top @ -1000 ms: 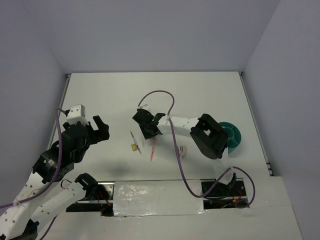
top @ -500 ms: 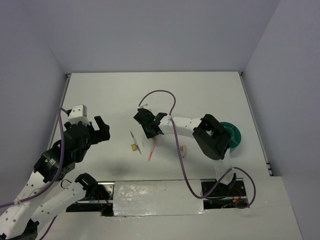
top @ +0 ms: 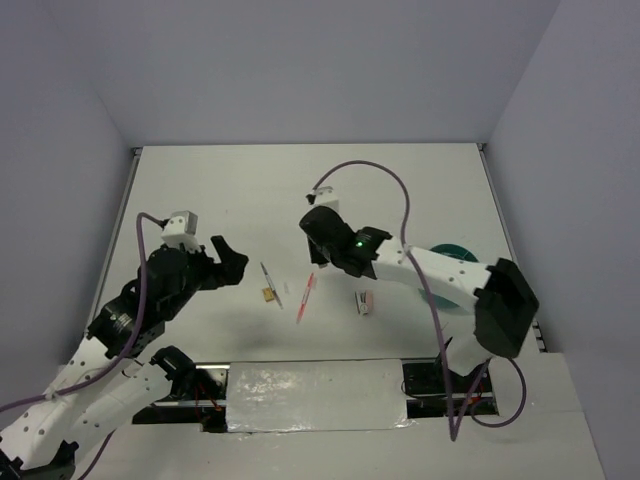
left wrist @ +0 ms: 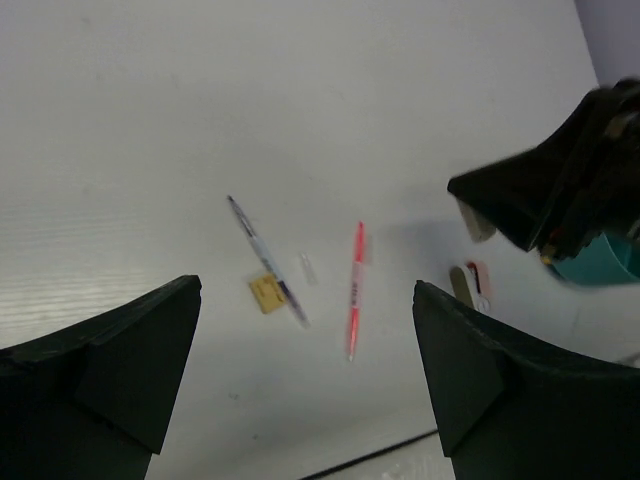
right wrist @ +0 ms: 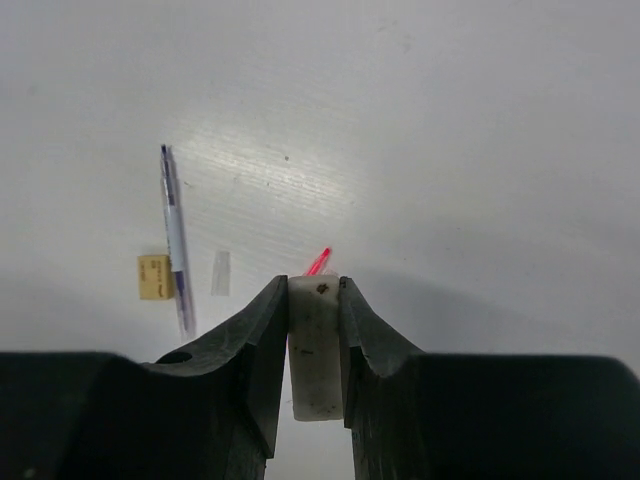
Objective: Sort the stationery into containers
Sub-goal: Pick up the stationery from the center of the board.
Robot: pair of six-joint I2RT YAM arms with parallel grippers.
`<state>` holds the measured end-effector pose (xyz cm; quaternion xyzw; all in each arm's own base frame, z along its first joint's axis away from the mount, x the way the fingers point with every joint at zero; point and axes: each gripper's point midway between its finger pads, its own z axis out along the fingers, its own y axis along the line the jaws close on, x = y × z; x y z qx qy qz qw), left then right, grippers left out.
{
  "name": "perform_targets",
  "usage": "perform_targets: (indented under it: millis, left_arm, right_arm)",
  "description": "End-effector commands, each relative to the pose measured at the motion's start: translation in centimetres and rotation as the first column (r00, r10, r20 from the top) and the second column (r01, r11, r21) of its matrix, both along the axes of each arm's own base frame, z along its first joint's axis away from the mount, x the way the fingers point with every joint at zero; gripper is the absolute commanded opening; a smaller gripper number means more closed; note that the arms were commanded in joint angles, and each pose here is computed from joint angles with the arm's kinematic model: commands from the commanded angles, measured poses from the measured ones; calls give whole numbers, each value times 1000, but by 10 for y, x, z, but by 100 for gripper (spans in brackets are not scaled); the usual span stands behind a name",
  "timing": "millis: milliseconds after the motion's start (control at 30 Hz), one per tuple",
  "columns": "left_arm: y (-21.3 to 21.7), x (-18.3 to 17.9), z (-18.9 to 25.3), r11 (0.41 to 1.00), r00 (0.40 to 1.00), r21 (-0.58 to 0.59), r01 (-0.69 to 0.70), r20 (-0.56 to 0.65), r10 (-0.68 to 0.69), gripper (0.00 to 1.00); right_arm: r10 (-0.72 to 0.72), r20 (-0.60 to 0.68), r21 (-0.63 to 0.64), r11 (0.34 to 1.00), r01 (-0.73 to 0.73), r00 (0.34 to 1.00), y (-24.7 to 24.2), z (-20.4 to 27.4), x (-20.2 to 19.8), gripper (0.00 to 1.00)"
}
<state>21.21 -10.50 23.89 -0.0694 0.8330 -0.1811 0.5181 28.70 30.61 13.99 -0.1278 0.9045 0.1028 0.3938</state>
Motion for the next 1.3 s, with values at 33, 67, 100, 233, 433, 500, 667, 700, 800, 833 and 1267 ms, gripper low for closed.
perform_targets:
  millis: [33,67,100,233,433,500,667,700,800,833,1267]
  left_arm:
    - [-86,1,29,890,947,-327,319,154,-283,99]
    - [-103,-7,34,835,909,-360,417,179,-377,97]
    - [-115,-7,31,808,892,-378,452,182,-413,95]
    - [-168,-13,50,725,797,-334,602,308,-520,93]
    - [-220,-19,68,639,708,-307,705,362,-606,84]
    - [-230,-12,61,640,710,-308,704,348,-612,76]
    - [-244,-4,65,630,704,-318,709,372,-605,67]
    - [-246,-3,64,630,706,-321,707,371,-604,66]
    - [-250,4,67,644,718,-323,694,375,-587,65]
    - [-250,6,71,645,719,-323,692,389,-577,65]
    - [-260,4,85,593,684,-347,727,437,-584,58]
  right_arm:
    - [-154,145,208,970,122,977,-18,63,-5,1]
    - [-174,167,260,957,127,970,-22,82,-11,0]
    - [-194,175,276,951,141,965,-28,88,-14,0]
    - [-268,207,341,921,187,941,-47,117,-26,0]
    - [-305,235,380,903,202,923,-65,142,-42,0]
    - [-318,242,390,897,209,917,-71,146,-45,0]
    - [-347,252,420,880,221,904,-87,158,-50,0]
    - [-349,250,424,878,221,903,-88,158,-50,0]
    - [-344,240,458,865,207,908,-88,161,-54,0]
    - [-346,240,476,856,200,907,-88,164,-55,0]
    - [-344,232,488,850,197,910,-80,161,-54,0]
